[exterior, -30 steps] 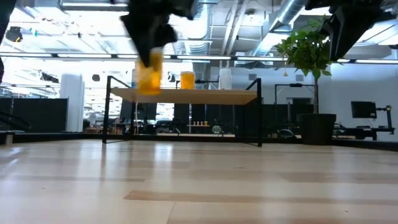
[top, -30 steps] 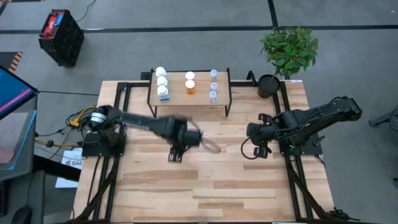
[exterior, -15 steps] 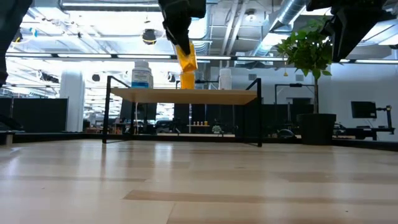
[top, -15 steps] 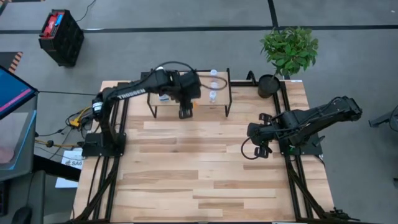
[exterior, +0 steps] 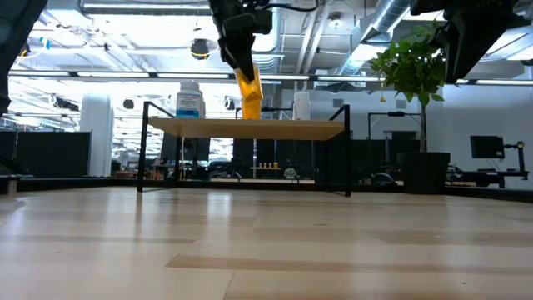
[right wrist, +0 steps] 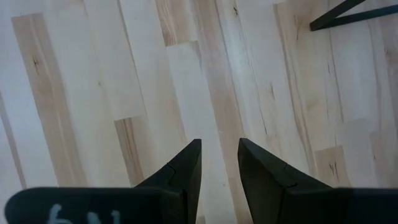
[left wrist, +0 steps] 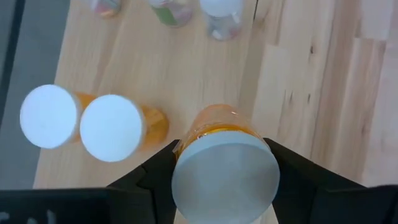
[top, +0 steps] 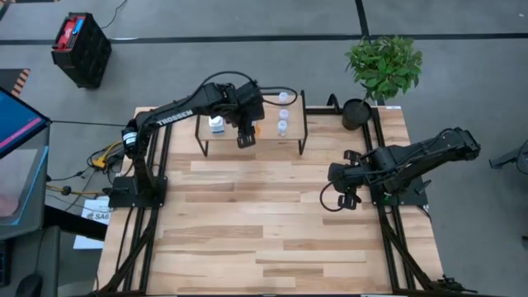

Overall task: Pick and place medicine bottles onto shelf by color
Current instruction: Put the orange pill bottle on the shelf aligned with the other orange pill bottles

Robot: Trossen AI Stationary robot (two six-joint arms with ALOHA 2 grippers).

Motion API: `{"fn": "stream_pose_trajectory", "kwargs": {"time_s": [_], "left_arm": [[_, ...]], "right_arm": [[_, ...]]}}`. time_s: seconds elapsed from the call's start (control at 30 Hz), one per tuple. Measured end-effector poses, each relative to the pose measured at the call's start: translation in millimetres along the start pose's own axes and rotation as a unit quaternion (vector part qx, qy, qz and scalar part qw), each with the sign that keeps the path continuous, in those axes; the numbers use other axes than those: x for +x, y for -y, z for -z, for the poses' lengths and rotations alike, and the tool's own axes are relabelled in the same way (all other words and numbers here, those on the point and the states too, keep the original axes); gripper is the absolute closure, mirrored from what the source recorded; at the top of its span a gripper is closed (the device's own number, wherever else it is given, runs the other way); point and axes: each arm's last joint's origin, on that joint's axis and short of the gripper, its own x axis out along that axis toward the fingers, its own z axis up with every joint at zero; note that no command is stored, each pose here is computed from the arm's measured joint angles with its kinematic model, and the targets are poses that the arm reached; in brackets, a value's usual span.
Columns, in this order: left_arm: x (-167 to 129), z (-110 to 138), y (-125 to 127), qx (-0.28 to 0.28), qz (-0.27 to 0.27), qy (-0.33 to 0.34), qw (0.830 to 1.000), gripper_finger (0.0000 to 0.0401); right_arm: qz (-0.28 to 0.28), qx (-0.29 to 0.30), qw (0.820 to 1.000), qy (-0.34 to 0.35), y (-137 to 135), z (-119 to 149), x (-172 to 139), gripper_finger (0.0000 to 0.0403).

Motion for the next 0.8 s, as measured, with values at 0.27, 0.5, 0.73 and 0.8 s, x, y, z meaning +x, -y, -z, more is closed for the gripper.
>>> {"fn": "stream_pose_trajectory", "kwargs": {"time_s": [0.27,0.5,0.73,0.8], "left_arm": [[8,-1,1,-0.006,-0.001,-0.011,1.0,0.0223],[29,-6,-3,0.006,-0.002,-0.031,1.0,0.0223],[28,-3,-5,0.011,-0.016,-0.048,0.999,0.0223],[31,-2,-5,0.011,-0.015,-0.055,0.998,0.0223]], "right_arm": [[0.0,0.0,1.0,0.0,0,0,0,0.0276],[0.002,0.0,1.0,-0.004,0,1,0,0.0276],[0.003,0.0,1.0,-0.006,1,1,0,0.0276],[0.003,0.0,1.0,-0.006,1,1,0,0.0276]]}}
